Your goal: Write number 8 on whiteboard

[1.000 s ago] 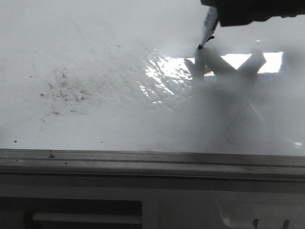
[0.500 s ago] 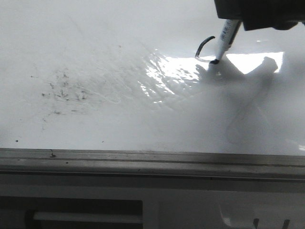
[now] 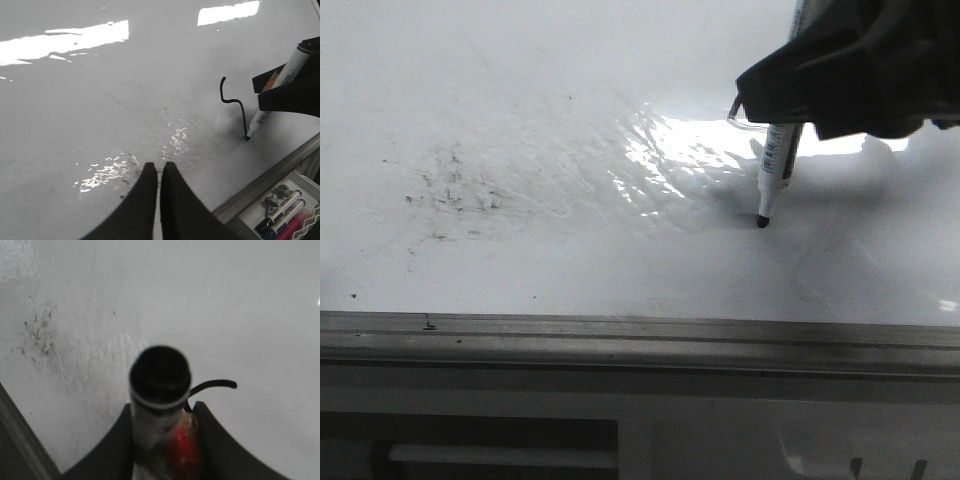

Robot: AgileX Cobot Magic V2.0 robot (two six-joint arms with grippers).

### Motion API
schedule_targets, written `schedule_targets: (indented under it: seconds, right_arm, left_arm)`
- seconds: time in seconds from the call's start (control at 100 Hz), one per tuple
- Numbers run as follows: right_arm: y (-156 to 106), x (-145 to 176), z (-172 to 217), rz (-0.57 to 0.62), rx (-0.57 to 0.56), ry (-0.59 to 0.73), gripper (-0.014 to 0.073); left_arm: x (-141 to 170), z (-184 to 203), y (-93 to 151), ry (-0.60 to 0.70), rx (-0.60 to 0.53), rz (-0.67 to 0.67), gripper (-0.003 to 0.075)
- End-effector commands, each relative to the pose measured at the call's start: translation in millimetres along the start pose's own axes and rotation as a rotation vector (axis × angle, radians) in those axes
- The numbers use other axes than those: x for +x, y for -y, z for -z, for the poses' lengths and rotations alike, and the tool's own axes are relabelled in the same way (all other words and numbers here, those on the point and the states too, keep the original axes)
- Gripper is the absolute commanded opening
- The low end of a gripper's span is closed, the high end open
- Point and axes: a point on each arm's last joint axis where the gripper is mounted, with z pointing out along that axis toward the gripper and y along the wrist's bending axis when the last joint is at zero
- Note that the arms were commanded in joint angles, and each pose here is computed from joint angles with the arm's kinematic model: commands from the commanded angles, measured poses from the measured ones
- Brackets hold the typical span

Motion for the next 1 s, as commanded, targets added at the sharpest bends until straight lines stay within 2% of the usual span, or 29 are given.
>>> schedule_targets:
  seconds: [0.0, 0.2, 0.39, 0.59, 0.78, 0.99]
  right_arm:
    - [12, -13, -4, 0.068, 0.113, 0.051, -0.0065]
    - [19, -37, -1, 0.090, 0.162, 0.136, -0.0065]
    - [30, -43, 2, 0.080, 0.280, 0.174, -0.0065]
    - [29, -45, 2, 0.122, 0.277, 0.191, -0.0066]
    - [33, -64, 5, 0.113, 0.291, 0.246, -0.0066]
    - [29, -69, 4, 0.108, 0.228, 0.246, -0.0066]
  left_arm:
    - [-11, 1, -3, 0.047, -0.034, 0.014, -0.0020]
    - [-11, 1, -3, 0.047, -0.034, 0.014, -0.0020]
    - [-11, 1, -3, 0.047, -0.034, 0.014, -0.0020]
    - [-11, 1, -3, 0.047, -0.034, 0.014, -0.0020]
    - [-11, 1, -3, 0.047, -0.034, 0.014, -0.0020]
    - [-11, 1, -3, 0.046, -0.033, 0.014, -0.0020]
